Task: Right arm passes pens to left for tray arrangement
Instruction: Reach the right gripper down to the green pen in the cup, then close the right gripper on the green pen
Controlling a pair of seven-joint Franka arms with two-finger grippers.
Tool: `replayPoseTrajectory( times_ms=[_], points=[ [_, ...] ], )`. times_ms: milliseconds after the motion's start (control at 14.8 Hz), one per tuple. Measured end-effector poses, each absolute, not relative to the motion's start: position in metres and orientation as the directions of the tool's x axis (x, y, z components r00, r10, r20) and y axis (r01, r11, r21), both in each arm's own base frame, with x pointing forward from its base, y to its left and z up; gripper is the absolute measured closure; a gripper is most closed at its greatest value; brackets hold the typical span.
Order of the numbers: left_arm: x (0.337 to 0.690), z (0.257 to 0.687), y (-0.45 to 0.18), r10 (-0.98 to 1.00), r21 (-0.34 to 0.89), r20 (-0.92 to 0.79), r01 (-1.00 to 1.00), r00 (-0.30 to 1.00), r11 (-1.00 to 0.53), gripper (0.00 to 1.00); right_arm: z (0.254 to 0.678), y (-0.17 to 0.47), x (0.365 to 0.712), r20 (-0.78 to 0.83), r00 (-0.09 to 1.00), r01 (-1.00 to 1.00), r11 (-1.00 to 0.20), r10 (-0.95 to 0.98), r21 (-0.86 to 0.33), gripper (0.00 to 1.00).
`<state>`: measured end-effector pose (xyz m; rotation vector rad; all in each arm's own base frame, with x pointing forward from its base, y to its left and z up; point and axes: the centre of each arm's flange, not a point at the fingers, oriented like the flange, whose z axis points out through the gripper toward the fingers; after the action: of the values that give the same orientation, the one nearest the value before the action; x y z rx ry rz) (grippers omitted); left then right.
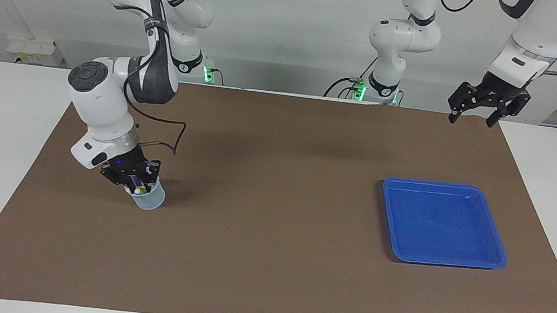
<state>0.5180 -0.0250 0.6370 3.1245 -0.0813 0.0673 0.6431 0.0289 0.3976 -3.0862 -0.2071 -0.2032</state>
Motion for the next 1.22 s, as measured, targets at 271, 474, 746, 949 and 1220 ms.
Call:
replayPoseTrajectory(
  times_ms=[271,474,746,949,1220],
  points=[
    [0.5180,0.6370,-0.0250,-0.052,0.014,0.043,-0.052,0.998,-0.999,0.00,0.3987,0.0281,0.6431,0.135,0.982,0.134,-0.990,0.129,-0.032,0.68],
    [0.5180,0.6370,-0.0250,-0.052,0.014,0.043,-0.052,0.998,-0.999,0.00,0.3991,0.0247,0.6432,0.136,0.983,0.129,-0.991,0.124,-0.032,0.68],
    [0.5179,0.6371,-0.0250,-0.052,0.014,0.044,-0.052,0.998,-0.999,0.00,0.3991,0.0228,0.6432,0.136,0.983,0.126,-0.992,0.121,-0.031,0.74],
    [0.5179,0.6371,-0.0250,-0.052,0.014,0.044,-0.052,0.998,-0.999,0.00,0.3992,0.0228,0.6432,0.136,0.983,0.126,-0.992,0.121,-0.031,0.74],
    [0.5179,0.6371,-0.0250,-0.052,0.014,0.044,-0.052,0.998,-0.999,0.00,0.3992,0.0227,0.6433,0.136,0.983,0.126,-0.992,0.121,-0.031,0.74]
  ],
)
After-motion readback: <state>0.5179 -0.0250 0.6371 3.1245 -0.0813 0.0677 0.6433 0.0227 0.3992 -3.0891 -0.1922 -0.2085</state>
